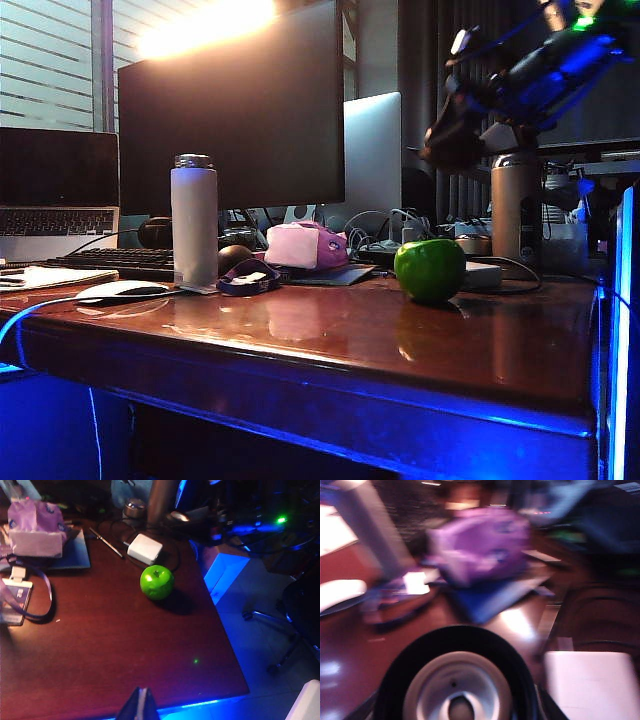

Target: Stack the black thermos bottle cap from the table onto the green apple.

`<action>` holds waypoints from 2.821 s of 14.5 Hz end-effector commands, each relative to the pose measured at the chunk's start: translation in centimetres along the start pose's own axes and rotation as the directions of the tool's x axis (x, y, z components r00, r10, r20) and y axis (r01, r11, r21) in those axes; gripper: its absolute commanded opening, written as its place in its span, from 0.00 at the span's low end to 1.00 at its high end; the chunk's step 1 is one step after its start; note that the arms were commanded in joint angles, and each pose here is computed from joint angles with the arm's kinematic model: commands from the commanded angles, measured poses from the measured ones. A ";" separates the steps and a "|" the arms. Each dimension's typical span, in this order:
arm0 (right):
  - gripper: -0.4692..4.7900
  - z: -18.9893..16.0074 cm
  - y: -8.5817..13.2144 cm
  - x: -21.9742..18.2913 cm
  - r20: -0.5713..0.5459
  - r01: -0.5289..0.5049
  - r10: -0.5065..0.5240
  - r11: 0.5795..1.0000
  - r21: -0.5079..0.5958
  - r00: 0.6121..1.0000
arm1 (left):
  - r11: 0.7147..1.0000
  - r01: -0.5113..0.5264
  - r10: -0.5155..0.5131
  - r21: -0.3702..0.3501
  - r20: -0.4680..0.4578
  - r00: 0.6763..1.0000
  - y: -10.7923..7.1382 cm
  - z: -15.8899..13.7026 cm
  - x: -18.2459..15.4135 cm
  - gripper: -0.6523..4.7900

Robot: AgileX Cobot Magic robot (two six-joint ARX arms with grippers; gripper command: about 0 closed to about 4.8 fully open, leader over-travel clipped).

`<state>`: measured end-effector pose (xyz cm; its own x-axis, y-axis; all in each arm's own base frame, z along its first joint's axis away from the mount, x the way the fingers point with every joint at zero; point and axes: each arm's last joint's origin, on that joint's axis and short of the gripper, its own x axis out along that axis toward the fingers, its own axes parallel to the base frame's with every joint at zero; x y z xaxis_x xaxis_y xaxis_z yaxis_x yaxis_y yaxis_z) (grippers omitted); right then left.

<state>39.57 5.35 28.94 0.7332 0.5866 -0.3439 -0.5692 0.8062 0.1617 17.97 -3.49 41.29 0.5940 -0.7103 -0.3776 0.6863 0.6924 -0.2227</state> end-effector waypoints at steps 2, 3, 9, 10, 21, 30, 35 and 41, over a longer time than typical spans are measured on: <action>0.61 0.1 0.2 -0.3 -0.008 -0.038 0.038 0.999 0.018 0.999 | 1.000 0.010 -0.010 -0.026 -0.015 1.000 1.1 0.4 1.6 0.11; 0.61 0.1 0.2 -0.3 -0.008 -0.039 0.039 0.999 0.018 0.999 | 1.000 -0.002 0.001 -0.021 -0.023 1.000 1.2 0.3 1.9 0.11; 0.61 0.1 0.2 -0.2 -0.007 -0.047 0.047 0.999 0.021 0.999 | 1.000 -0.004 0.004 0.007 0.001 1.000 1.4 0.7 2.2 0.11; 0.61 0.0 0.1 -0.1 -0.010 -0.042 0.042 0.999 0.022 0.999 | 1.000 0.000 0.000 0.014 0.011 1.000 1.4 0.8 2.2 0.11; 0.61 -2.9 0.8 3.8 -0.090 -0.152 0.145 0.985 -0.076 0.985 | 0.999 -0.001 0.000 0.042 0.016 1.000 1.4 0.9 2.2 0.11; 0.61 -3.8 1.4 4.1 -0.179 -0.075 0.037 0.974 -0.212 0.983 | 0.999 -0.001 0.000 0.053 0.017 1.000 1.4 0.9 2.2 0.11; 0.61 -4.6 1.1 4.8 -0.201 -0.081 0.040 0.977 -0.199 0.979 | 0.999 -0.001 0.000 0.053 0.016 1.000 1.4 0.9 2.2 0.11; 0.61 -5.2 1.0 5.1 -0.228 -0.085 0.042 0.979 -0.183 0.973 | 0.999 0.000 -0.001 0.053 0.016 1.000 1.4 0.9 2.2 0.11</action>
<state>40.88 8.66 22.76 0.6149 0.5898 -0.5234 -0.6885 0.7252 0.0083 20.68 -4.19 40.59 0.5971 -0.7073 -0.3785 0.6984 0.6904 -0.1884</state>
